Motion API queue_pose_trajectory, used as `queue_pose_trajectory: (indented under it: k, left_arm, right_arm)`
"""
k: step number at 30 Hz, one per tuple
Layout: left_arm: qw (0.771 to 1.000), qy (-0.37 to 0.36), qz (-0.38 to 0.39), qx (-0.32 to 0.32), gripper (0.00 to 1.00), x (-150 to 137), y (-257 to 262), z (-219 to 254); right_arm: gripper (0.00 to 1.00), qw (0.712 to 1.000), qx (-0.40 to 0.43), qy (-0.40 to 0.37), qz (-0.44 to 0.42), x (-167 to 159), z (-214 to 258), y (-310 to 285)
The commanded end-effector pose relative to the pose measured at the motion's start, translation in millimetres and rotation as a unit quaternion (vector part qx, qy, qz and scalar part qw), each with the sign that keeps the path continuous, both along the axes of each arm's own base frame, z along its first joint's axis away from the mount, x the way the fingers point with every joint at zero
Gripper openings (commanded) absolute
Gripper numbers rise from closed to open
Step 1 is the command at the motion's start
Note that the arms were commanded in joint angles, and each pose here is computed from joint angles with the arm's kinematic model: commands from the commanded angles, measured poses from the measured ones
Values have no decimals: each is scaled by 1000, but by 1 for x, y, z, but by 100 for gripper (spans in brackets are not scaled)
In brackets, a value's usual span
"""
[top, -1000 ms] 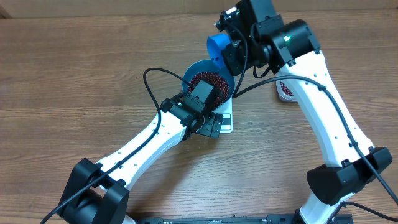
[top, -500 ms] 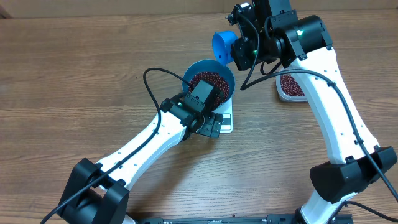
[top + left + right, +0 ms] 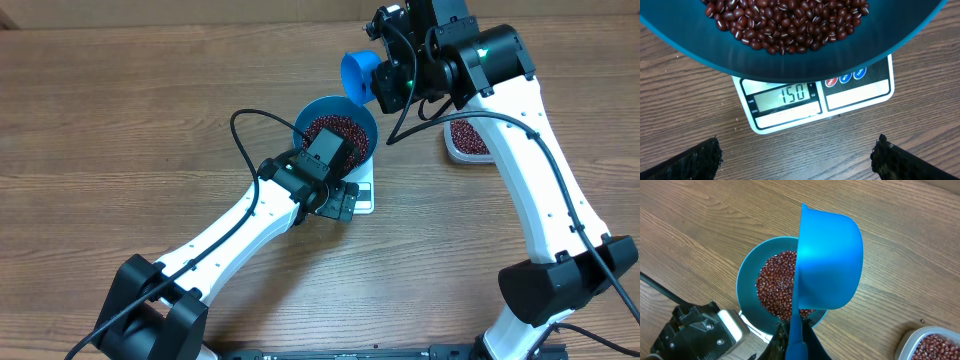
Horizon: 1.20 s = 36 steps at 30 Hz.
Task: Scoop item into bowl and weigh 150g on scale
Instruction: 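Carry the blue scoop right and lower it into the bean tub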
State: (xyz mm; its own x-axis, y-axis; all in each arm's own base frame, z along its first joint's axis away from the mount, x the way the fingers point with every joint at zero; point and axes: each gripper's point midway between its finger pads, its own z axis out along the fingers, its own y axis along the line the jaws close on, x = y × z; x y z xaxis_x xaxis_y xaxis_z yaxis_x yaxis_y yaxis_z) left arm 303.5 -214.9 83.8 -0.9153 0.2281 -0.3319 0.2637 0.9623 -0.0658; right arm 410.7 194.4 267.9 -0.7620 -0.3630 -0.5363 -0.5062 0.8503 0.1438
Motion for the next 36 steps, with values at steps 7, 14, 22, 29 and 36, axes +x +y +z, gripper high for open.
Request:
queue_pose_trajectory:
  k: [7,14,22,29,36]
  left_arm:
    - [1000,-1,6,8,100,1,5,-3]
    - [1000,-1,6,8,99,1,5,-3]
    - [1000,-1,6,8,99,1,5,-3]
    - [1000,-1,6,8,99,1,5,-3]
    - [1000,-1,6,8,100,1,5,-3]
  right_arm:
    - [4,997,51,27,-48,6,6,-26]
    - [4,991,78,47,-99,16,6,-74]
    - [4,975,78,67,-196,24,-9,-157]
    - [5,951,78,135,-268,6,-58,-213]
    - [4,940,79,163,-290,-1,-100,-230]
